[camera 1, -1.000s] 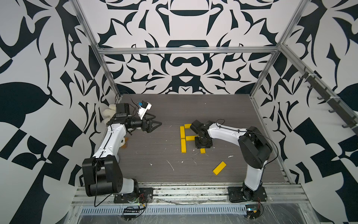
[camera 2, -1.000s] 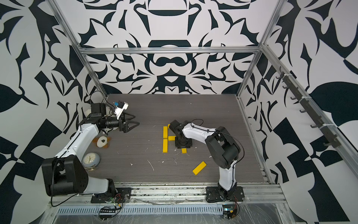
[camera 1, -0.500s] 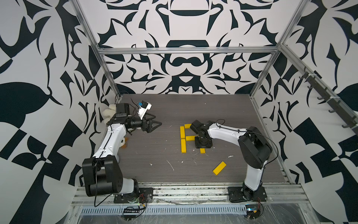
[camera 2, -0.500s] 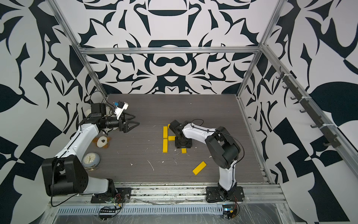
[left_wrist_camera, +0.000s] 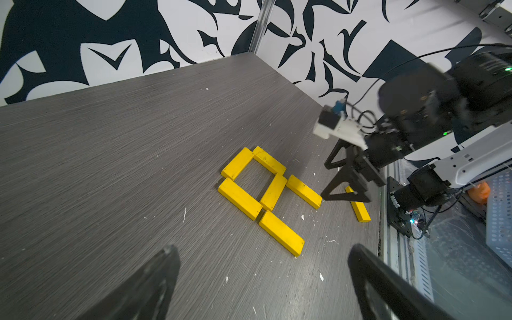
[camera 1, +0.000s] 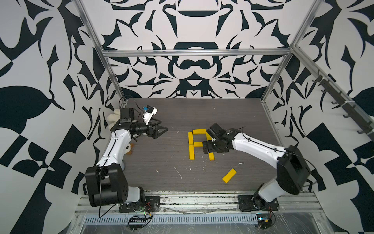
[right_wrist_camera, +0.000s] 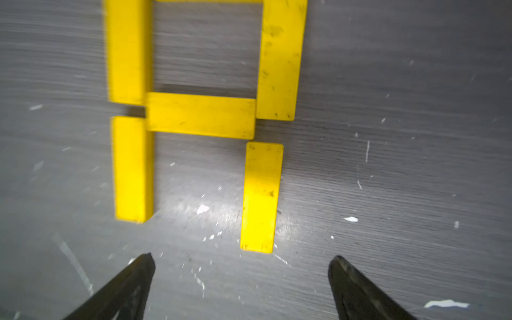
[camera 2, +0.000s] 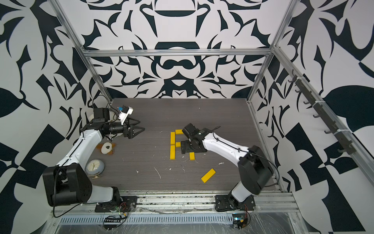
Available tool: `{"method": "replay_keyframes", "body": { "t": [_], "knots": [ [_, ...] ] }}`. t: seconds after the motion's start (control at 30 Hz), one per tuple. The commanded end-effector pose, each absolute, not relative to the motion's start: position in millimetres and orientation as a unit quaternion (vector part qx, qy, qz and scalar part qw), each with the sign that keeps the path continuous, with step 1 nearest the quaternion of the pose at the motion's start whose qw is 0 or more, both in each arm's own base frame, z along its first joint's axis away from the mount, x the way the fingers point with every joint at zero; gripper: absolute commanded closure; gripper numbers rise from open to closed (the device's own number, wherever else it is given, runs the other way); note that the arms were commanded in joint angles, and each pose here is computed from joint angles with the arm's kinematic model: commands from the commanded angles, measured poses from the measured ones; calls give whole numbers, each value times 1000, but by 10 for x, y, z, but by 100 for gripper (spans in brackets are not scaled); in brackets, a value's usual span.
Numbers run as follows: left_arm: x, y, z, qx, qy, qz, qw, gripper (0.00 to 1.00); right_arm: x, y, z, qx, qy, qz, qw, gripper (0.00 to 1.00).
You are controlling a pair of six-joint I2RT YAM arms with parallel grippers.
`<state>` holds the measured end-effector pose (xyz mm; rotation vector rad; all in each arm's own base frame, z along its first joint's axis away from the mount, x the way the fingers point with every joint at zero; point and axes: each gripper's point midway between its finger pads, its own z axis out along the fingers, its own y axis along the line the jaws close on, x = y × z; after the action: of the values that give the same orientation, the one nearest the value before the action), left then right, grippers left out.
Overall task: Assemble the number 8 with building blocks
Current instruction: Pick up the building block from the center of the board.
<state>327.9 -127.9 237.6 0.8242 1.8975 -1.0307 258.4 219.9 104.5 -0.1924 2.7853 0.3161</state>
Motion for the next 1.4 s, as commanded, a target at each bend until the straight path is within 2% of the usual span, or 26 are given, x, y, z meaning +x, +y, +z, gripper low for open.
{"method": "replay_keyframes", "body": {
  "t": [0.0, 0.17, 0.23, 0.3, 0.37, 0.4, 0.43, 0.47, 0.5, 0.53, 0.6, 0.7, 0.87, 1.07, 1.3, 1.37],
  "knots": [
    [3246, -1277, 2488, 332, 746, -406, 411, 0, 2427, 2152, 1312, -136, 951, 156, 231, 0],
    [3250, -1311, 2515, 330, 736, -427, 409, 1, 2179, 1832, 1278, -165, 926, 160, 299, 0],
    [3246, -1316, 2503, 328, 737, -431, 404, 1, 2116, 1700, 1342, -160, 928, 144, 303, 0],
    [3237, -1316, 2507, 329, 737, -429, 405, 1, 2068, 1499, 1334, -98, 944, 120, 292, 0],
    [3219, -1314, 2532, 331, 736, -427, 408, 1, 1956, 1131, 1197, 42, 965, 66, 251, 2],
    [3210, -1314, 2543, 332, 735, -425, 410, 1, 1849, 1023, 1118, 93, 970, 52, 221, 6],
    [3199, -1317, 2552, 335, 734, -423, 413, 1, 1716, 936, 1037, 154, 970, 41, 185, 17],
    [3191, -1315, 2554, 336, 732, -421, 416, 1, 1592, 914, 966, 203, 966, 43, 152, 36],
    [3191, -1316, 2557, 337, 731, -420, 419, 1, 1501, 967, 908, 232, 963, 60, 124, 44],
    [3190, -1319, 2562, 337, 729, -422, 420, 1, 1448, 1018, 849, 266, 955, 79, 106, 45],
    [3197, -1319, 2564, 336, 729, -424, 420, 1, 1418, 1121, 778, 301, 942, 118, 92, 36],
    [3248, -1295, 2498, 329, 742, -412, 415, 0, 1310, 1006, 709, 341, 932, 99, 80, 34],
    [3226, -1325, 2530, 339, 730, -427, 413, 1, 1299, 1038, 616, 347, 931, 94, 66, 34],
    [3195, -1341, 2532, 344, 725, -436, 408, 1, 1243, 1193, 279, 323, 942, 91, 14, 34],
    [3155, -1343, 2569, 346, 724, -434, 410, 1, 1374, 1207, 149, 315, 943, 97, 45, 40],
    [3147, -1342, 2571, 346, 724, -433, 410, 1, 1407, 1171, 226, 317, 942, 97, 61, 50]
  ]
}}
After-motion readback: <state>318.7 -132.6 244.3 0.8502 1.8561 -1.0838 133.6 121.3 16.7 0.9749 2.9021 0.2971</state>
